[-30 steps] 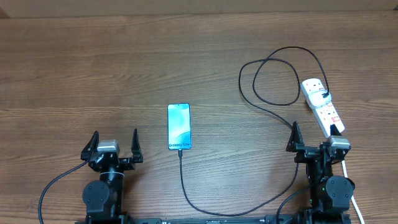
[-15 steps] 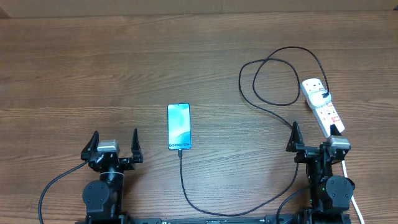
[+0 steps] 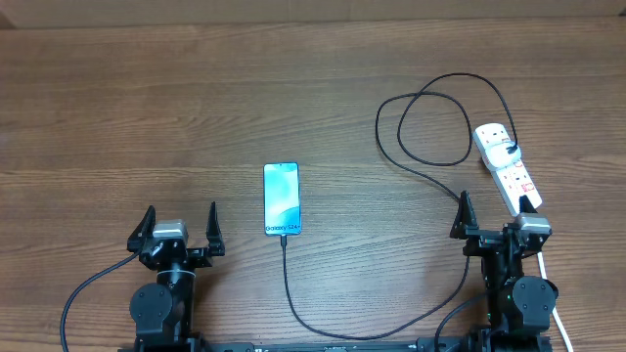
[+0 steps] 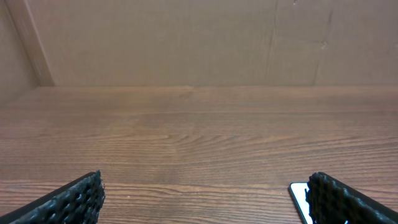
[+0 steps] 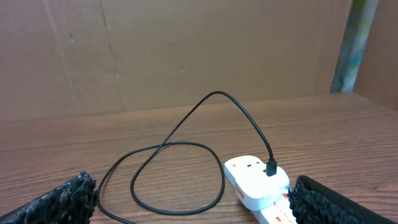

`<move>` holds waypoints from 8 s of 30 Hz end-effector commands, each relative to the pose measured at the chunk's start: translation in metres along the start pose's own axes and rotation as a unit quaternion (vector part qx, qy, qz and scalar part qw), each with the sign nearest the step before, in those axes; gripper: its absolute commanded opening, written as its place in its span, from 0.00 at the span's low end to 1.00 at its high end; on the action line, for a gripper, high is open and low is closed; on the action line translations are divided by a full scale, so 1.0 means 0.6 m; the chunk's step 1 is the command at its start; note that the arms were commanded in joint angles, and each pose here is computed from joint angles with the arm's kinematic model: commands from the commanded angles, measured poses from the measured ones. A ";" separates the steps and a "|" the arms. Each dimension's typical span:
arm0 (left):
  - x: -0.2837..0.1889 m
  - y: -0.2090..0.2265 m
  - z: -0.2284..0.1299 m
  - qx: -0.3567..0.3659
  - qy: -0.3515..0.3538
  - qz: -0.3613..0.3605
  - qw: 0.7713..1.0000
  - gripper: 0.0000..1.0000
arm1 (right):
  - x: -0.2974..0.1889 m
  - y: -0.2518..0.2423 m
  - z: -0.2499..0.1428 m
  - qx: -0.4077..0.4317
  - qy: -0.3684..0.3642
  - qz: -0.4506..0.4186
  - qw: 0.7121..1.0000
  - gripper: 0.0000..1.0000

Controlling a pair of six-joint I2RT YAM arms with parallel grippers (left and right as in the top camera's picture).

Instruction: Plug charger to phone and switch on socket

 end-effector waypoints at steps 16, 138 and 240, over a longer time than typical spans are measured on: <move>0.000 -0.001 -0.001 0.004 -0.002 -0.003 1.000 1.00 | 0.000 0.001 -0.003 -0.004 -0.002 0.003 1.000 1.00; 0.000 -0.001 -0.001 0.004 -0.002 -0.003 1.000 0.99 | -0.002 -0.044 0.003 -0.003 -0.009 -0.055 0.998 1.00; 0.000 -0.001 -0.001 0.004 -0.002 -0.003 1.000 1.00 | -0.002 -0.044 0.003 -0.003 -0.009 -0.055 0.998 1.00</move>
Point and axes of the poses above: each gripper's point midway between its finger pads, its own x axis out along the fingers, its own y axis along the line the jaws close on, z = x × y, the point moved 1 cm from there along -x, back along the fingers, and after that the axes turned 4 degrees about x, right-handed, at the moved point
